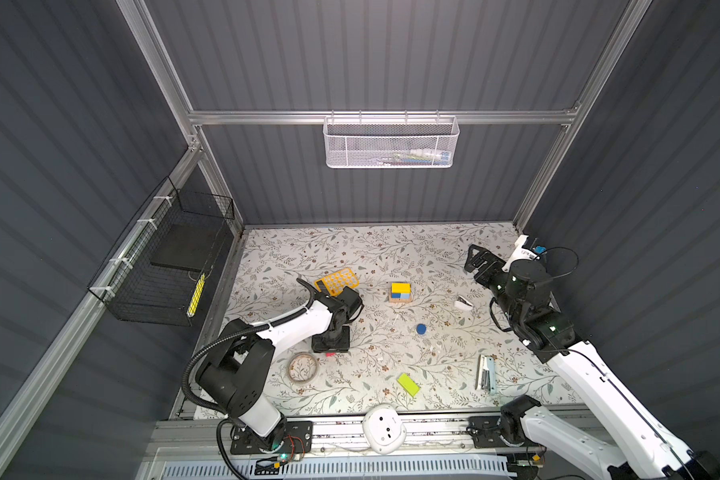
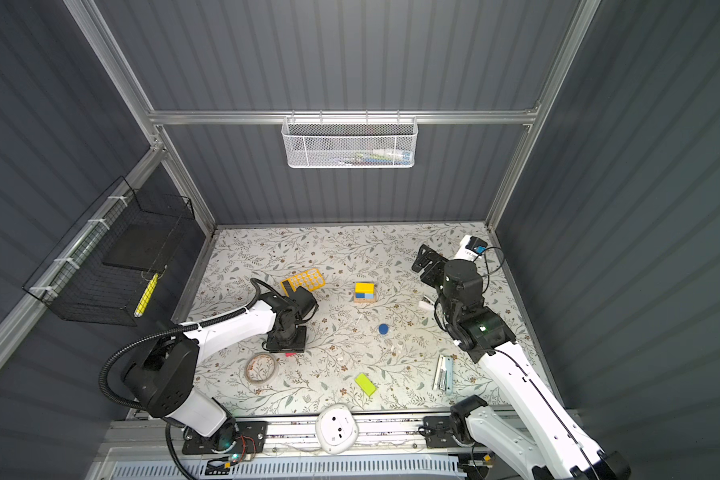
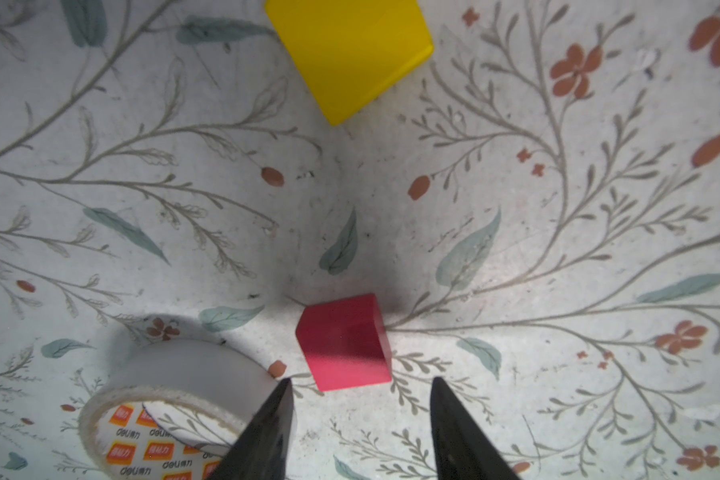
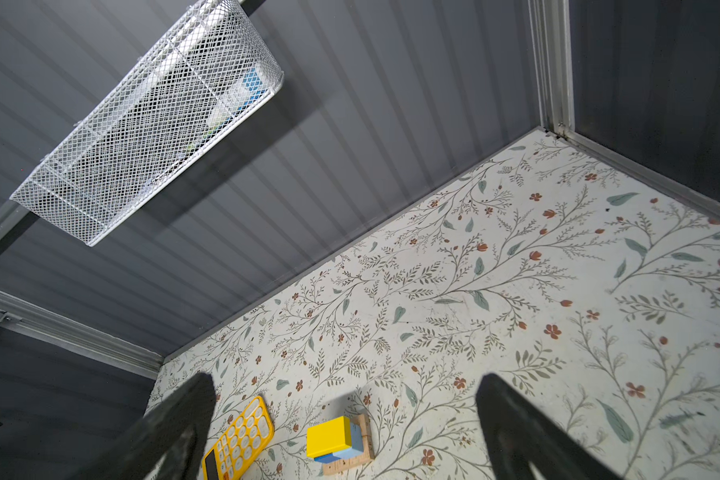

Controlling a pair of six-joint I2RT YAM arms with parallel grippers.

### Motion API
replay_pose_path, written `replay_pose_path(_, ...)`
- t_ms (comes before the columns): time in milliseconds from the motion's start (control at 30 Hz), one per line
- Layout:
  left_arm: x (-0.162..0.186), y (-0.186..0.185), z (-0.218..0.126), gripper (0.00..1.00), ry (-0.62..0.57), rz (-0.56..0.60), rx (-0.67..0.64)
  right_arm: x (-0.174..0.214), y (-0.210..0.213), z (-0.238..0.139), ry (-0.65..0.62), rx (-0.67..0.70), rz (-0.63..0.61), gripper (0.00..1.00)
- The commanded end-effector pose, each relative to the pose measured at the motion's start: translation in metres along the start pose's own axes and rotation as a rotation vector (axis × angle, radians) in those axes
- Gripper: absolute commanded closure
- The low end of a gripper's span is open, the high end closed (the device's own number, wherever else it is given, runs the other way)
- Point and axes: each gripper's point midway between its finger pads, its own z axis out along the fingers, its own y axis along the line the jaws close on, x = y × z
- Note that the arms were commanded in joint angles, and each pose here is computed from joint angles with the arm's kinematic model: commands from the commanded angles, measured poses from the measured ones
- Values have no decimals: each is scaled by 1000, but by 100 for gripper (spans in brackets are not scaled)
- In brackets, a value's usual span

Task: Build the wood block tower
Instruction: 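Lower the left gripper over the pink cube near the tape roll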

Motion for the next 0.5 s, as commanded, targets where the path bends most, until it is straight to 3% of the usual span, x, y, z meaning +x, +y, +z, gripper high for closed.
replay_pose_path(0, 7, 2, 8, 47, 29, -36, -20, -2, -3, -1, -16, 2, 17, 1)
replay_pose_path(467, 9, 4, 17, 53, 24, -97, -30, -2, -6, 0, -14, 12, 22, 1)
